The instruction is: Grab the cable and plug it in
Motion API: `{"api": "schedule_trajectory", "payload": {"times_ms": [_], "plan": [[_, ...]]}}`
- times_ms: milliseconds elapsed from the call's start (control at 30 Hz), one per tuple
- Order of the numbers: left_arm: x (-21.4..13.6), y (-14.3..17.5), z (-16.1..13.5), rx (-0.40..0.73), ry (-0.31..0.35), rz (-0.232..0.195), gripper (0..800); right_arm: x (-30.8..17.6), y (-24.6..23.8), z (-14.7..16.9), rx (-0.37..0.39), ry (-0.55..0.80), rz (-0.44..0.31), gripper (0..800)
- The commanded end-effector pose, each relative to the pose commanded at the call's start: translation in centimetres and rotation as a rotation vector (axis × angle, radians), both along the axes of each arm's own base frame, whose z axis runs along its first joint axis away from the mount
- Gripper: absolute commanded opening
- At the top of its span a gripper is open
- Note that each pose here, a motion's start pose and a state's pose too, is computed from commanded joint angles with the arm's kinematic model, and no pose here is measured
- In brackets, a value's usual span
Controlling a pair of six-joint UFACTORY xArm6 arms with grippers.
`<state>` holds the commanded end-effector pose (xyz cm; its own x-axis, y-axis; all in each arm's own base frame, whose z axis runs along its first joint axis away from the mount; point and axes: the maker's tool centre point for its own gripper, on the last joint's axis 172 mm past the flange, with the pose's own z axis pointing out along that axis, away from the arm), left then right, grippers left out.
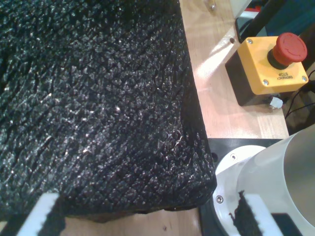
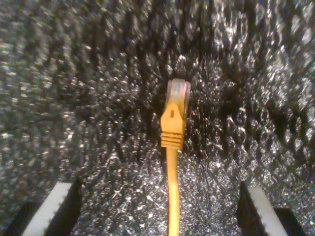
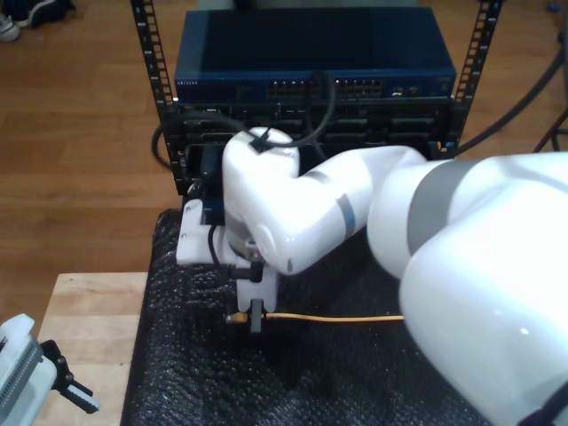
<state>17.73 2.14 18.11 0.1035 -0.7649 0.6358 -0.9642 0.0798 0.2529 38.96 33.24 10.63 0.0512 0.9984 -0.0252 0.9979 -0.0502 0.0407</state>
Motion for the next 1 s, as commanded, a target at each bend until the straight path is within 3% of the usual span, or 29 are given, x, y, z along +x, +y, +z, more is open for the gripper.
{"api": "schedule_trajectory", "payload": {"times_ms": [267, 1000], "plan": [[-0.1, -0.1, 0.0, -0.002, 0.002, -0.001, 800, 0.1, -0.2, -0.7, -0.028, -0.008, 0.006, 732], [-0.2, -0.2, 0.1, -0.007, 0.006, -0.003, 800, -0.4, 1.8, -2.4, -0.040, 0.001, 0.044, 419]]}}
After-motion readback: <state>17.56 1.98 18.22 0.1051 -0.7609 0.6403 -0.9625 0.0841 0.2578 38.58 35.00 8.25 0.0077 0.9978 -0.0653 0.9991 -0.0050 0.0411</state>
